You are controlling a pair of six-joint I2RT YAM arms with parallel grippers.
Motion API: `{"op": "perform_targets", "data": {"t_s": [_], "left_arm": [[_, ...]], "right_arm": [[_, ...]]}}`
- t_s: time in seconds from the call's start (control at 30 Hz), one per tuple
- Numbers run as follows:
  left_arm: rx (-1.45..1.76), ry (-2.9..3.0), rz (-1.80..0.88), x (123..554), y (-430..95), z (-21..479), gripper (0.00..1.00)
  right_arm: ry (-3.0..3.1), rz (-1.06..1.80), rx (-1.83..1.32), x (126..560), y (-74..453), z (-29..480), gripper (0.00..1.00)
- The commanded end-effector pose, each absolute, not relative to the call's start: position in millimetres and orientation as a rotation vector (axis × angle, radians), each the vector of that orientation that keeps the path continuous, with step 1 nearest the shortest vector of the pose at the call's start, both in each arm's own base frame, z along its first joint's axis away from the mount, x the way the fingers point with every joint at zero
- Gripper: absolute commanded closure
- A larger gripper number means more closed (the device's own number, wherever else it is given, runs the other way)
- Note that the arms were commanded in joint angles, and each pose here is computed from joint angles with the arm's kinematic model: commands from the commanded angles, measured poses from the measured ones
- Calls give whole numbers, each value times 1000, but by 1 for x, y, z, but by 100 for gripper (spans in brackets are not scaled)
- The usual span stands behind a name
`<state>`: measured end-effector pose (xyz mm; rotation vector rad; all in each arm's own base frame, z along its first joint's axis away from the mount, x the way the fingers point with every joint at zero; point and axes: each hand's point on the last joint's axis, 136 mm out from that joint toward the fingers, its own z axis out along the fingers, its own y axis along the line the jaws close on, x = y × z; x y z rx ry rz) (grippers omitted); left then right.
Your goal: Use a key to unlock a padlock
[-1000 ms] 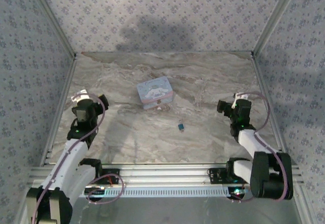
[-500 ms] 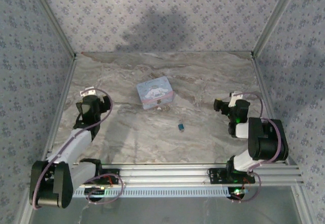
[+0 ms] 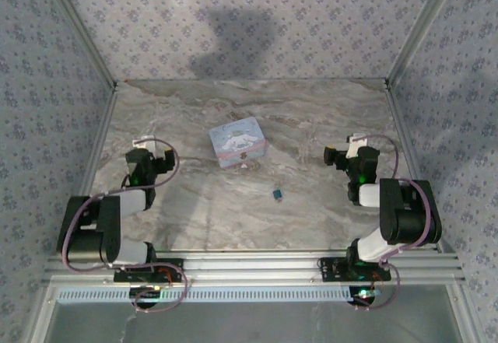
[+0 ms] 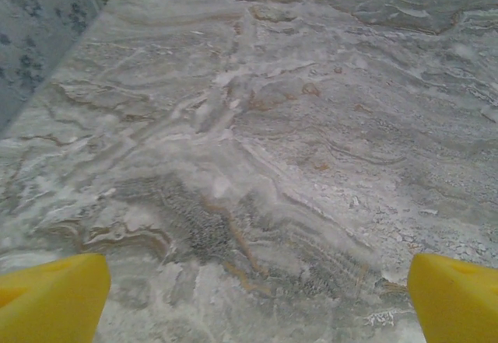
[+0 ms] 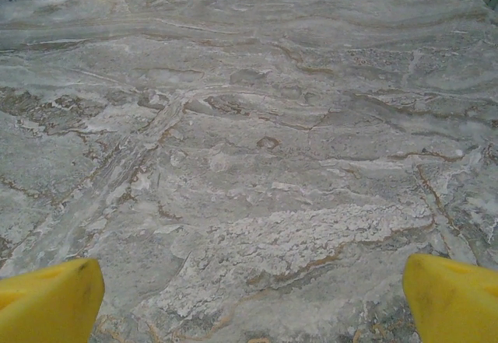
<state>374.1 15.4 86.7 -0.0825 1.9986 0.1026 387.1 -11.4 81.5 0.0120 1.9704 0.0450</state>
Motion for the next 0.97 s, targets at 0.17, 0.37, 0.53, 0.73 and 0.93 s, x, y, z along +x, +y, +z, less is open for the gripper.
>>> {"op": "perform_targets", "data": {"t_s": [0.17, 0.37, 0.53, 0.73, 0.93], "left_arm": [[-94, 1953, 47, 397, 19, 90, 2], [-89, 1961, 41, 397, 18, 89, 2], [-88, 1961, 43, 397, 18, 89, 2], [-89, 1961, 42, 397, 19, 89, 2], [-89, 1960, 42, 397, 18, 89, 2]], "right_arm": [[1969, 6, 1, 391, -13, 84, 0], [1970, -9, 0, 391, -13, 84, 0], [1969, -22, -2, 391, -13, 85, 0], [1972, -22, -2, 392, -13, 84, 0], [1971, -23, -3, 392, -12, 85, 0]]}}
